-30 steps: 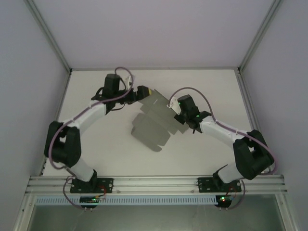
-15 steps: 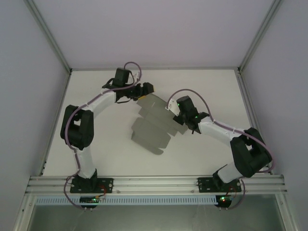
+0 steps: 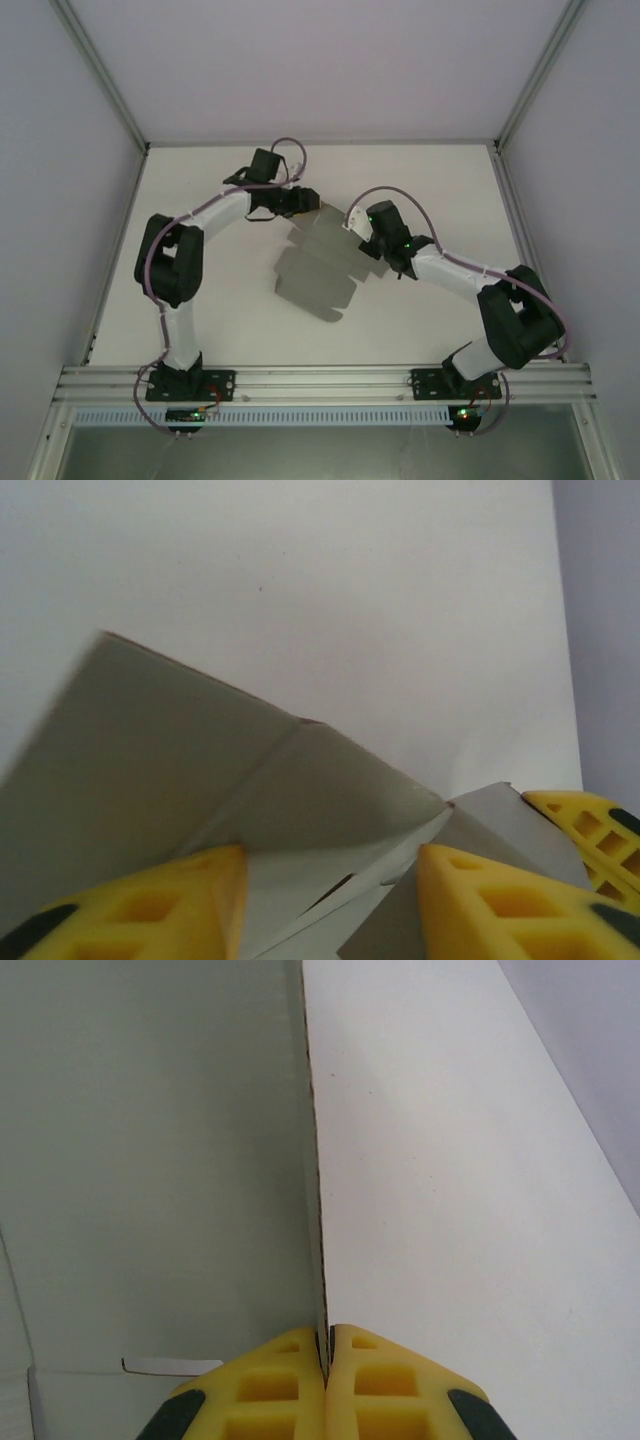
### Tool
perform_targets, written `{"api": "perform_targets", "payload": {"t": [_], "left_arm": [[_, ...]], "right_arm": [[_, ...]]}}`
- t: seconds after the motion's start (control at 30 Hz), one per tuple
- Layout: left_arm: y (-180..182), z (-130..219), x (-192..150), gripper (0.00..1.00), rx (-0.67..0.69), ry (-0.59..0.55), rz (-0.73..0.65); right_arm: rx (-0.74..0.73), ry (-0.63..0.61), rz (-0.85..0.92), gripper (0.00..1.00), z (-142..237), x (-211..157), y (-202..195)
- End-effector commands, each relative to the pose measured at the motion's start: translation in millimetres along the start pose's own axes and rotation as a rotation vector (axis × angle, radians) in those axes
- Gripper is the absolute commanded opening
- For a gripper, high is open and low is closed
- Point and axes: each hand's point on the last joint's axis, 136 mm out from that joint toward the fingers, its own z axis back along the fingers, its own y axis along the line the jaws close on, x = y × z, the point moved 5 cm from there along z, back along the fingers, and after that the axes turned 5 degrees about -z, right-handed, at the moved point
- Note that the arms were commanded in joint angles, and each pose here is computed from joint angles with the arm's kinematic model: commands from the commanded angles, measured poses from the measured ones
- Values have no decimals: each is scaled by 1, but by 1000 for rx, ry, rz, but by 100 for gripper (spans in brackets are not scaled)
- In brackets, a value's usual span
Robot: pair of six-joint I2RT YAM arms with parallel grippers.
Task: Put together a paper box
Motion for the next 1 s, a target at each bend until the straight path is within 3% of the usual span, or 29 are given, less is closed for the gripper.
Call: {"api": "perform_targets", "payload": {"t": [0.0,0.33,0.43,0.6,0.8,0.97], "left_arm": [[-18,-1,-3,54,87,24,-118],[-30,-7,-1,75,150,9,-160],[-33,4,0,81,164,-12,-171],[-35,44,-4,100,137,-87,-161],[-3,100,-30,100,288,-184,-94],[46,127,-66,100,432,-178,37]], "right_arm": [[-19,-59,17,0,7,16,-1],[-31,-73,43,0,9,26,1],[-39,-62,44,0,13,25,-1],[-75,-38,39,0,23,21,-8],[-101,-5,29,0,31,12,-16],[-90,2,12,0,35,8,-16]]}}
